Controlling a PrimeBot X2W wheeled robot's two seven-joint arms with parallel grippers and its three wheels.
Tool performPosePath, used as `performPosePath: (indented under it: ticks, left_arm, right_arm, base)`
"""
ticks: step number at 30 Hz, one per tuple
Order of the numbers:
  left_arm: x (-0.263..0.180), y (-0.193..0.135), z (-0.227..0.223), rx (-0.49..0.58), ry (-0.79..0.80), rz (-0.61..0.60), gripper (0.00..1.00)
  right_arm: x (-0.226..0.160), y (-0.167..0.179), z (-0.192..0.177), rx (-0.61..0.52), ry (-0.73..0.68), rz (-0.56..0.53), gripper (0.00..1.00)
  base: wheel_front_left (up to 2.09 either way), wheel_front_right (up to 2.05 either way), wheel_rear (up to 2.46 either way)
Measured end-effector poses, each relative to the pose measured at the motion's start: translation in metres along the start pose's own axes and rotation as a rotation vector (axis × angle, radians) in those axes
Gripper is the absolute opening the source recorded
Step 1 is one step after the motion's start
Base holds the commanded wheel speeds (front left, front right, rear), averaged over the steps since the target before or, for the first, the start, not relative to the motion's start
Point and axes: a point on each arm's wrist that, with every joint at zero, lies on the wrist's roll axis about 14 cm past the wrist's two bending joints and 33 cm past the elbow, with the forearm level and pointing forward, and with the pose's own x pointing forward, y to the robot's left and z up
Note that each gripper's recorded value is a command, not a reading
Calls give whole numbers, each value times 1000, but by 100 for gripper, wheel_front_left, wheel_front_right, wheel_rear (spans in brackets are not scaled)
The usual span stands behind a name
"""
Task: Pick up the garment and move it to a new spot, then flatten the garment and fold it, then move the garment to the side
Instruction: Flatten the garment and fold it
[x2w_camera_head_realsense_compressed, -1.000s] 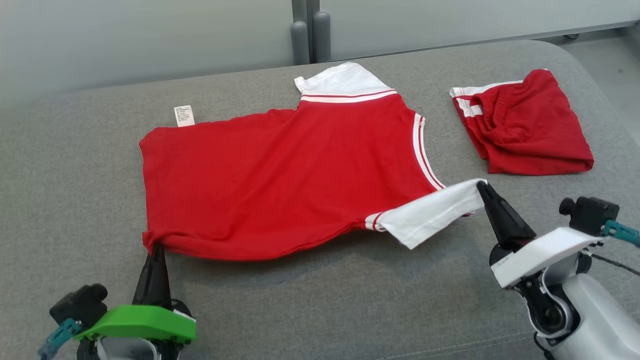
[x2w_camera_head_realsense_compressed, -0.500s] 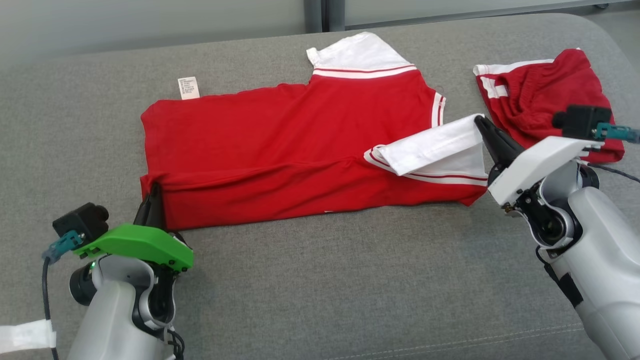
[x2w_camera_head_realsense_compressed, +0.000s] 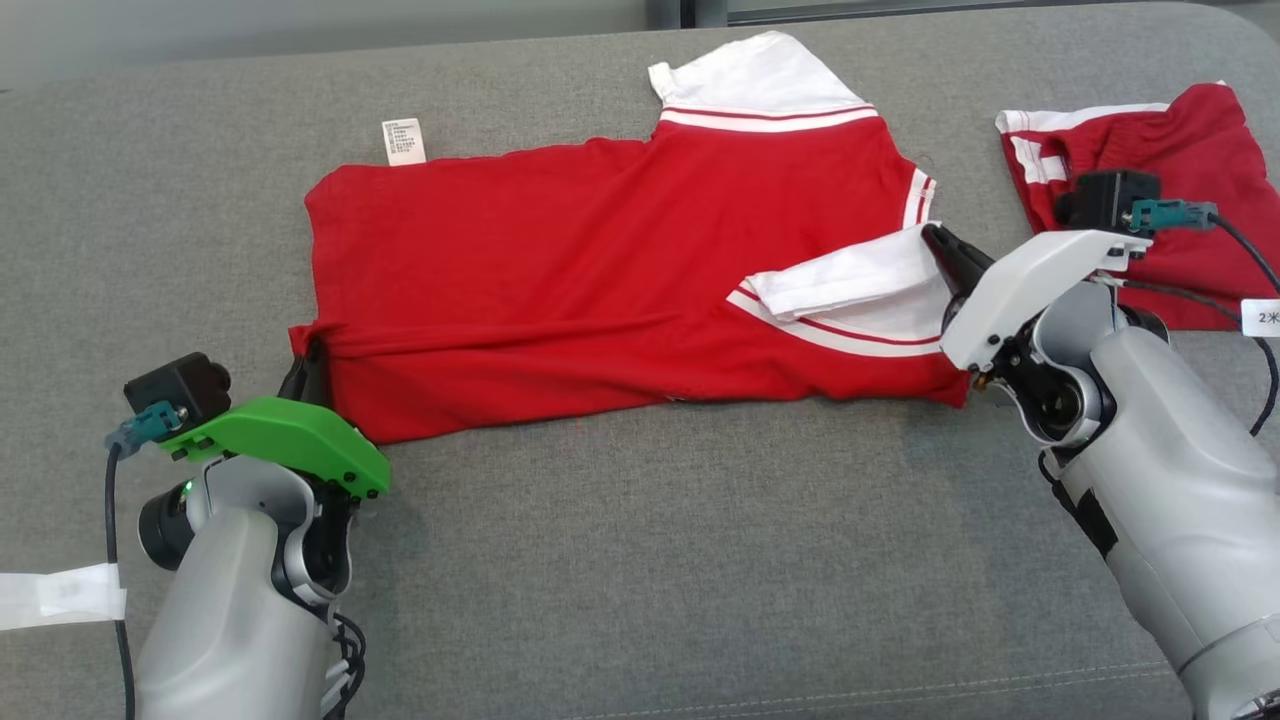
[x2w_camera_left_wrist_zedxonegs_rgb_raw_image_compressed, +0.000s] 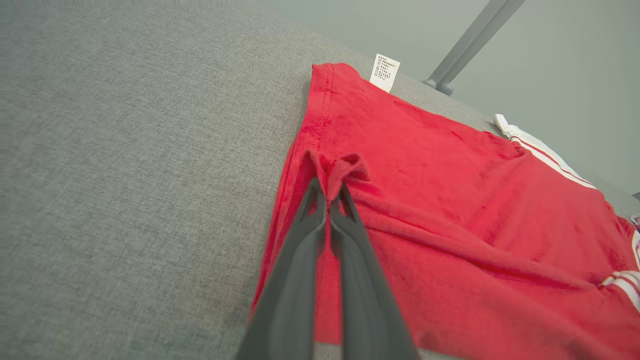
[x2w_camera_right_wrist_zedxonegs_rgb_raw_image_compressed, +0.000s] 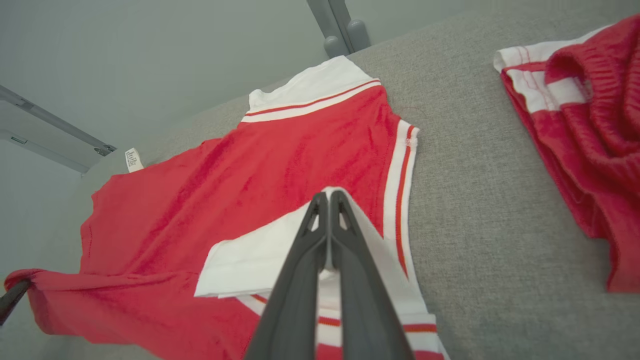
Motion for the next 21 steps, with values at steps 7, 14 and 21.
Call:
performPosePath:
  ticks: [7, 14, 21]
  left_arm:
    - [1, 1, 4, 8, -14, 9, 100]
    - [0, 3, 2, 17, -18, 9, 100]
    - [-4, 5, 4, -15, -41, -6, 100]
  right_arm:
    - [6, 3, 30, 65, -116, -18, 100]
    - [4, -6, 44, 69, -176, -43, 100]
    - [-1, 4, 49, 4, -225, 19, 100]
  base:
    - [0, 0, 0]
    - [0, 0, 0]
    - [0, 0, 0]
